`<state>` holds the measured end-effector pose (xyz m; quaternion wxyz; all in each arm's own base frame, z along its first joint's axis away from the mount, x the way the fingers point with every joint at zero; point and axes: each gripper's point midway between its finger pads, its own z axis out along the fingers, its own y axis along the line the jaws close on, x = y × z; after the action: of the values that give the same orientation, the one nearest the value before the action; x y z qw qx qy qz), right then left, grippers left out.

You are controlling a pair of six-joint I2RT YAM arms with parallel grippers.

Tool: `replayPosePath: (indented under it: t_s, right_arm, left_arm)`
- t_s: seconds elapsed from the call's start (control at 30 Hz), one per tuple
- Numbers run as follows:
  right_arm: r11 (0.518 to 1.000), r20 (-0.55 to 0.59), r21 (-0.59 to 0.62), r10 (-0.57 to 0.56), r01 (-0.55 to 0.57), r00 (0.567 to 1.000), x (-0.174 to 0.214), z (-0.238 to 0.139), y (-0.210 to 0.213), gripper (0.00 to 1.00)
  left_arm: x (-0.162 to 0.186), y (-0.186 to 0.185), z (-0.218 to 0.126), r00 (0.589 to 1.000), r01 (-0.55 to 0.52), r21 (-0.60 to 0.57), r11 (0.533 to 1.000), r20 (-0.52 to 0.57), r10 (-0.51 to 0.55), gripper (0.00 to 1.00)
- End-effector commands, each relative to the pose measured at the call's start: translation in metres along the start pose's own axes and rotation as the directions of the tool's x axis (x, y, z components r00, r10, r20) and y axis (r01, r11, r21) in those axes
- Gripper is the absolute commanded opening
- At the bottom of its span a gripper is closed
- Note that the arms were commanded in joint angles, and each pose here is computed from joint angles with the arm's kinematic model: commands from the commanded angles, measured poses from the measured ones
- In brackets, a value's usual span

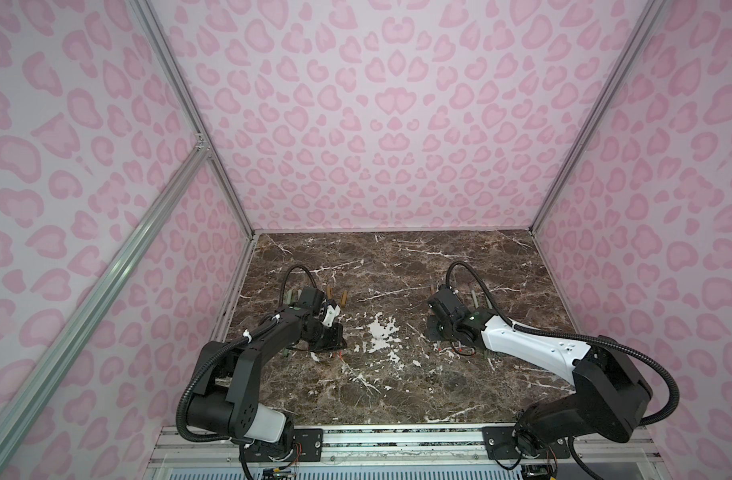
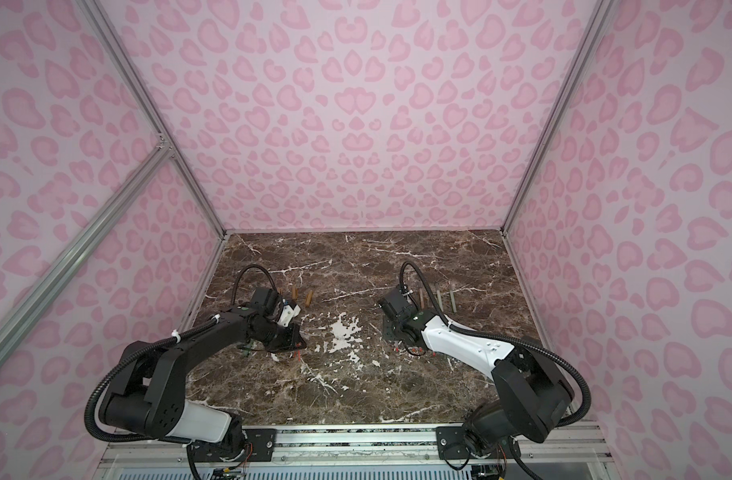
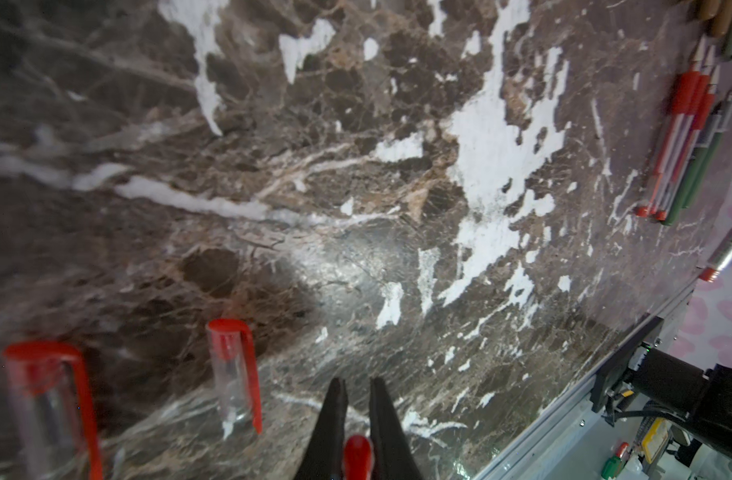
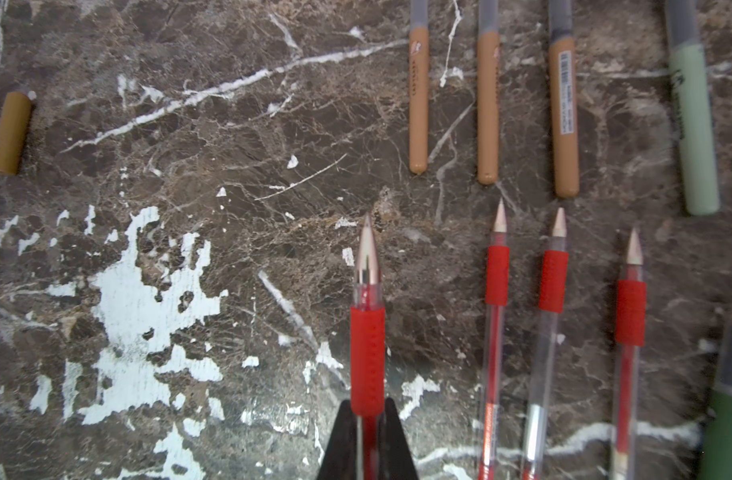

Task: Open the pen caps
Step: 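Lower the red cap by the red caps while the right lowers the pen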

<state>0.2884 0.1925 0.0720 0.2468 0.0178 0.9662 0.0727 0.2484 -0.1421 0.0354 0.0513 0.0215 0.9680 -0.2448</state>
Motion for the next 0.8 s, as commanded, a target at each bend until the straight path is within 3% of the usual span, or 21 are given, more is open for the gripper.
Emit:
replayPosePath:
  t_s: [0.0, 0.1, 0.37, 0.57, 0.77]
  right_arm:
    - [1.000, 0.001, 0.022, -0.002, 0.002, 1.000, -0.002, 0.004, -0.006, 0.00]
    - [0.999, -0.014, 0.033, -0.002, 0.002, 1.000, -0.002, 0.010, -0.011, 0.00]
    - [0.997, -0.049, 0.073, 0.000, 0.004, 0.999, -0.003, 0.023, -0.023, 0.00]
    - [0.996, -0.072, 0.084, 0.007, -0.001, 0.997, -0.003, 0.034, -0.029, 0.03]
    - [0.995, -0.085, 0.104, 0.014, -0.005, 0.996, -0.004, 0.043, -0.036, 0.05]
  left_arm:
    - [-0.011, 0.009, 0.002, 1.000, 0.014, -0.057, 0.998, 0.022, -0.013, 0.03]
    - [-0.009, 0.010, 0.010, 0.999, 0.035, -0.064, 0.997, -0.008, -0.036, 0.05]
    - [-0.007, 0.014, 0.016, 0.998, 0.037, -0.105, 0.994, -0.049, -0.042, 0.21]
    - [-0.008, 0.012, 0.012, 0.999, 0.034, -0.110, 0.993, -0.035, -0.038, 0.31]
    - [-0.021, 0.000, -0.010, 0.999, -0.008, -0.105, 0.994, 0.038, 0.012, 0.35]
